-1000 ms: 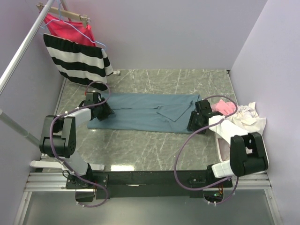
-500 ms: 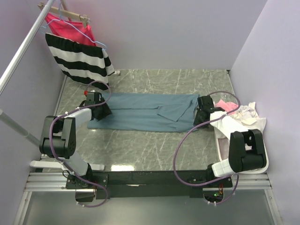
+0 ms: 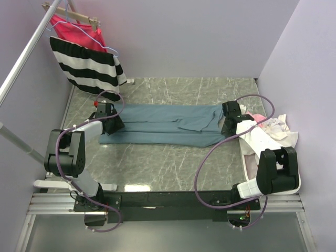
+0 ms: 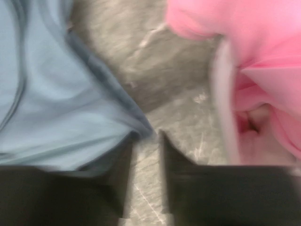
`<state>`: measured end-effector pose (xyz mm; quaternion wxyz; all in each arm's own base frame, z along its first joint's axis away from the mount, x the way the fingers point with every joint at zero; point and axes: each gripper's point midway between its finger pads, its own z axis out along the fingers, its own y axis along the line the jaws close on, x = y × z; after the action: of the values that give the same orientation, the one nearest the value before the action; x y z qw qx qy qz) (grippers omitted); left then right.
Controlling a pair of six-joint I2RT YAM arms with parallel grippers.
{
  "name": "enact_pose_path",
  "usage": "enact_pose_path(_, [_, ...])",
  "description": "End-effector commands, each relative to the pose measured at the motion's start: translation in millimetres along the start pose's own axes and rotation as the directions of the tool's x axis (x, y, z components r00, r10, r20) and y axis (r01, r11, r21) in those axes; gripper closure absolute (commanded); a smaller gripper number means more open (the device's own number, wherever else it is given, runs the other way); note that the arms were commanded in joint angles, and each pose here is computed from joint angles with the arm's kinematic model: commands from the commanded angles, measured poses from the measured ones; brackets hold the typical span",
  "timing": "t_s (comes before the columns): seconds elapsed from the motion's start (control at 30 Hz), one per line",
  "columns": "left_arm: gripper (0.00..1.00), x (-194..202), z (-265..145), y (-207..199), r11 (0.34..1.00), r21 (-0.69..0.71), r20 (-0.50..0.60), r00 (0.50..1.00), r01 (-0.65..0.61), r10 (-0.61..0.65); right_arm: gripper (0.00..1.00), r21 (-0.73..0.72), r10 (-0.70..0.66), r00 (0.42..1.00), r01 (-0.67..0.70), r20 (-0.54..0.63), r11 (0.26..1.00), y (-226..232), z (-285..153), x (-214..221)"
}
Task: Fold and stack the t-shirts
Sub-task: Fold the other side of the tshirt into a rectangle
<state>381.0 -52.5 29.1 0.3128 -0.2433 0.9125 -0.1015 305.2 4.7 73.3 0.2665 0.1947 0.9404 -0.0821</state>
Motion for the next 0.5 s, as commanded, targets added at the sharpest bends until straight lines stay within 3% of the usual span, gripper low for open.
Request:
enact_pose_path(0.0, [0.41, 13.5, 2.2, 25.1, 0.995, -0.089, -0.052, 0.998, -0.036, 0.031, 0.5, 0.14, -0.007, 0.996, -0.005, 0.084, 0.99, -28.1, -12.3, -25.6])
enact_pose_path(0.2, [0.38, -1.2, -12.8, 9.4, 0.999, -0.036, -0.01, 1.0, -0.029, 0.029, 0.37, -0.136, 0.074, 0.976, -0.046, 0.207, 0.99, 8.6, -54.5, -57.0])
enact_pose_path(0.37, [0.36, -33.5, -39.2, -42.9, 0.987, 0.159, 0.069, 0.997, -0.031, 0.02, 0.36, -0.428, 0.061, 0.991, -0.005, 0.116, 0.904, 71.6, -60.5, -51.8])
enact_pose_path(0.47, [0.28, -55.5, -52.0, -74.2, 0.966, 0.249, 0.13, 0.991, -0.067, 0.035, 0.36, -0.542, 0.042, 0.997, -0.002, 0.063, 0.841, 101.7, -55.5, -46.4])
